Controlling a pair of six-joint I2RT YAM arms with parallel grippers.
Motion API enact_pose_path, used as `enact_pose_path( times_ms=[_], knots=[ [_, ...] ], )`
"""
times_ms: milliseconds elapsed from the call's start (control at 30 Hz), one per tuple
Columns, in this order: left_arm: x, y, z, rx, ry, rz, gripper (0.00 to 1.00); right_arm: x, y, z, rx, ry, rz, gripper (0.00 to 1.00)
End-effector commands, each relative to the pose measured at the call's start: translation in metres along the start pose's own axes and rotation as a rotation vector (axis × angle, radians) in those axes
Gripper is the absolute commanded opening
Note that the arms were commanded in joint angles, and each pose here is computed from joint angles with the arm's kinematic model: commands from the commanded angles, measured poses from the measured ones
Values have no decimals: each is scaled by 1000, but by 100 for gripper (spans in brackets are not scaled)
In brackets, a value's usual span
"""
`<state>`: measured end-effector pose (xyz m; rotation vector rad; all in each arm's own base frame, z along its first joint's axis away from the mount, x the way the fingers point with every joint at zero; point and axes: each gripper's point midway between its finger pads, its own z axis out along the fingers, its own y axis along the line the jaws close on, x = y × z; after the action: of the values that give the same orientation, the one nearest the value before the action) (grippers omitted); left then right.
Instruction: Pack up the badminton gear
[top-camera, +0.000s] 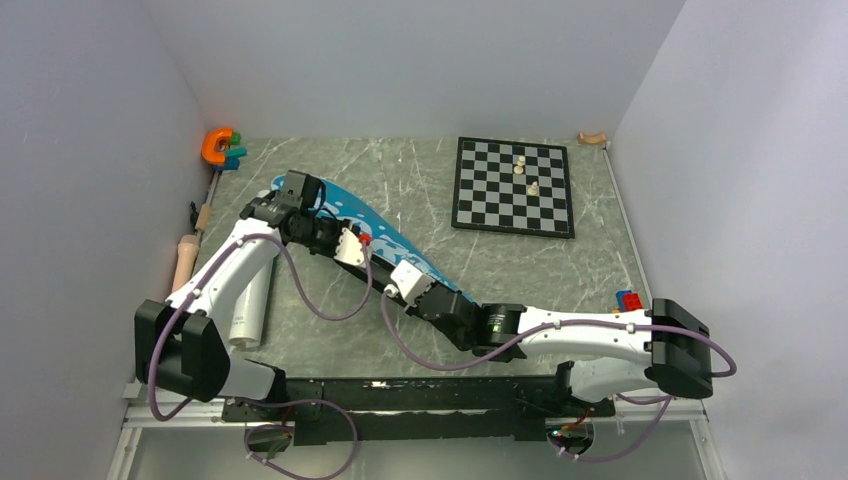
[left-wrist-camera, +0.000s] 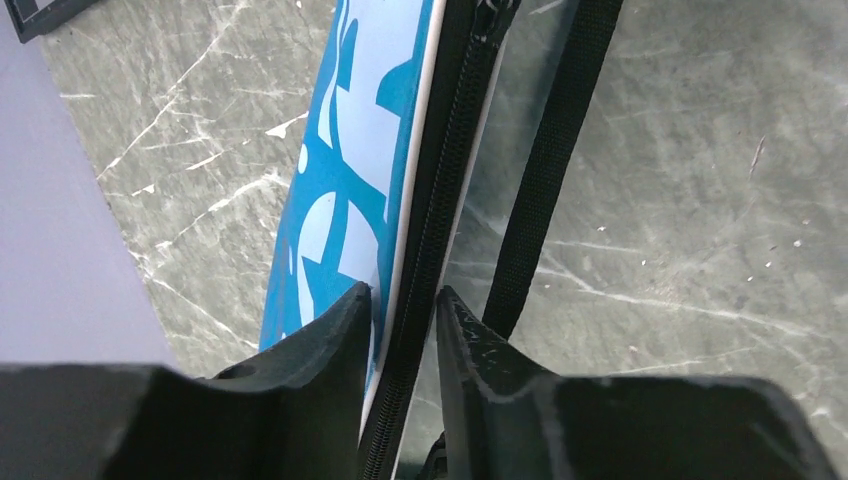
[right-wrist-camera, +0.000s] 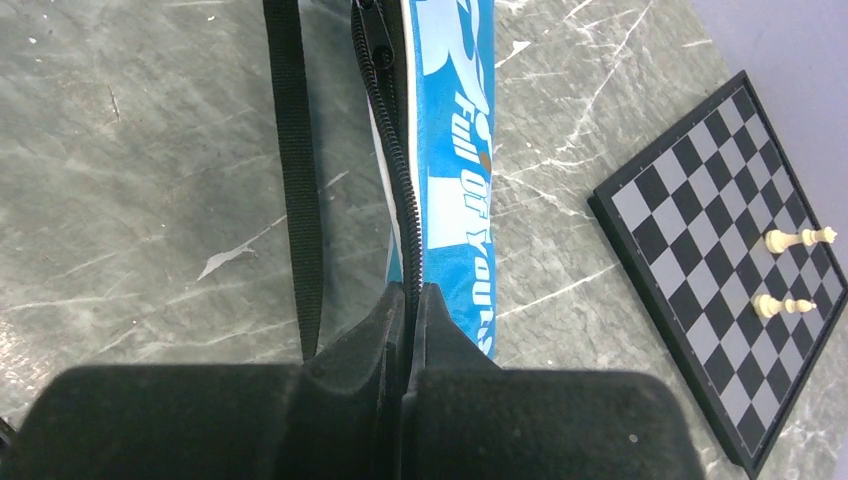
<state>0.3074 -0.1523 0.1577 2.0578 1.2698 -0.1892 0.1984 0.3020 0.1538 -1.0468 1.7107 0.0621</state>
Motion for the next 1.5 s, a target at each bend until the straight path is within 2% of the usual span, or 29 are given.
enact_pose_path(
  times_ms=[0,100,167,333,400,467,500,600,633,700,767,900,1067,1333,1467],
  knots=[
    [8,1,3,4,53,-5,43,-40,-8,-10,7,-135,136,0],
    [11,4,9,-9,70,-13,47,-40,-7,-10,4,-134,138,0],
    [12,7,11,-13,71,-15,44,-40,-7,-11,-1,-134,138,0],
    [13,18,17,-34,67,-25,18,-37,-3,-10,-16,-121,133,0],
    [13,18,19,-26,68,-33,1,-35,-2,-10,-21,-115,134,0],
    [13,16,20,-24,71,-42,0,-35,-1,-10,-27,-113,140,0],
    [14,16,20,-29,73,-42,0,-36,-1,-10,-28,-114,148,5],
    [15,17,17,-79,95,-32,0,-40,-5,-17,-26,-134,195,33],
    [14,20,14,-103,101,-35,0,-42,-9,-19,-23,-142,223,52],
    [9,26,7,-144,106,-53,0,-48,-16,-23,-39,-163,293,64],
    [3,30,-1,-182,116,-60,0,-53,-23,-27,-74,-168,380,68],
    [-3,42,-16,-267,137,-98,0,-59,-41,-24,-152,-166,580,66],
    [-12,39,-24,-265,132,-139,0,-80,-42,-20,-288,-140,745,61],
    [-22,43,-30,-275,92,-305,0,-119,-44,-34,-470,-179,1004,62],
    [-23,41,-27,-266,79,-385,0,-117,-34,-32,-518,-145,1097,62]
  ],
)
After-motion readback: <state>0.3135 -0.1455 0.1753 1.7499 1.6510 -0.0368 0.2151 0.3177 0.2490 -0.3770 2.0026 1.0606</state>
